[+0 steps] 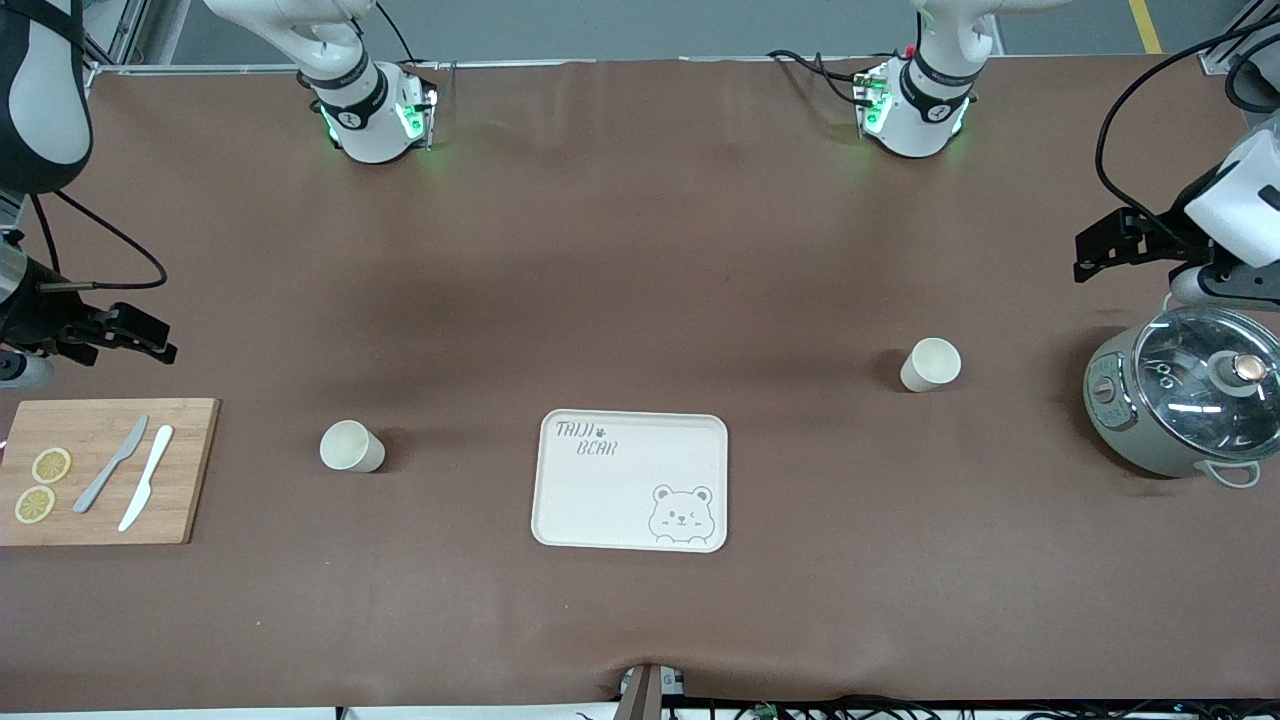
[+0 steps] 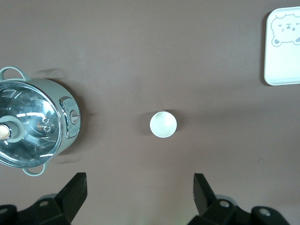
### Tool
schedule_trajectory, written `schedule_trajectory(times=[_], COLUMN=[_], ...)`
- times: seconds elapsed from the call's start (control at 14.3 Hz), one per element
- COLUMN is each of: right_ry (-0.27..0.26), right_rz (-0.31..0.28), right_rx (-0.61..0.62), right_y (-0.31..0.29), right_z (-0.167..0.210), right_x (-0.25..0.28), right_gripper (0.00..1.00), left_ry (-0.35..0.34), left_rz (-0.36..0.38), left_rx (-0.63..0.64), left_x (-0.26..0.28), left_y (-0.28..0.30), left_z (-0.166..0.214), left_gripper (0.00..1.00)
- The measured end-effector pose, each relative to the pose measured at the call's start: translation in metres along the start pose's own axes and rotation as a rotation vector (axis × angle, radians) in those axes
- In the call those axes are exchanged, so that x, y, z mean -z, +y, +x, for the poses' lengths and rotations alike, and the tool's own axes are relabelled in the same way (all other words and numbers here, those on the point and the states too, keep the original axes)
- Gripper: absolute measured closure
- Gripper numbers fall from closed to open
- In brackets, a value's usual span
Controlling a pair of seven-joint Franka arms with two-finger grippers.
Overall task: Place white IKEA cup upright on tray with both arms
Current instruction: 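Reach the left gripper toward the white cup beside the steel pot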
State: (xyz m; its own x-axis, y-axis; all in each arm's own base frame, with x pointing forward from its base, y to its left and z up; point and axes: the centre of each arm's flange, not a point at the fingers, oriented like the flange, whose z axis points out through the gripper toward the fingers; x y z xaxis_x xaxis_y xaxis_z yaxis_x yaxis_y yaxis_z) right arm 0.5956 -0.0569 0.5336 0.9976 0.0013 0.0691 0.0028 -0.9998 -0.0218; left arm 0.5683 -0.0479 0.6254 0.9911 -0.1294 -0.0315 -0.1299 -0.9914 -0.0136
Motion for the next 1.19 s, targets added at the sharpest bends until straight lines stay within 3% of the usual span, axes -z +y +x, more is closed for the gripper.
schedule_trajectory(times=[0.63,1.19], right_ry=[-0.001,-0.001], right_rz=[0.000,0.000], right_rx=[0.000,0.001], right_y=[0.000,0.000], right_z=[0.000,0.000], right_x=[-0.001,-0.001], right_gripper=[0.00,0.00], left_ry=[-0.009,0.043], left_rz=[-0.001,0.001], left_rx=[-0.007,-0.018], left_x=[-0.006,-0.095], left_y=[-0.005,-0.018], left_z=[0.000,-0.015], left_gripper=[0.00,0.00])
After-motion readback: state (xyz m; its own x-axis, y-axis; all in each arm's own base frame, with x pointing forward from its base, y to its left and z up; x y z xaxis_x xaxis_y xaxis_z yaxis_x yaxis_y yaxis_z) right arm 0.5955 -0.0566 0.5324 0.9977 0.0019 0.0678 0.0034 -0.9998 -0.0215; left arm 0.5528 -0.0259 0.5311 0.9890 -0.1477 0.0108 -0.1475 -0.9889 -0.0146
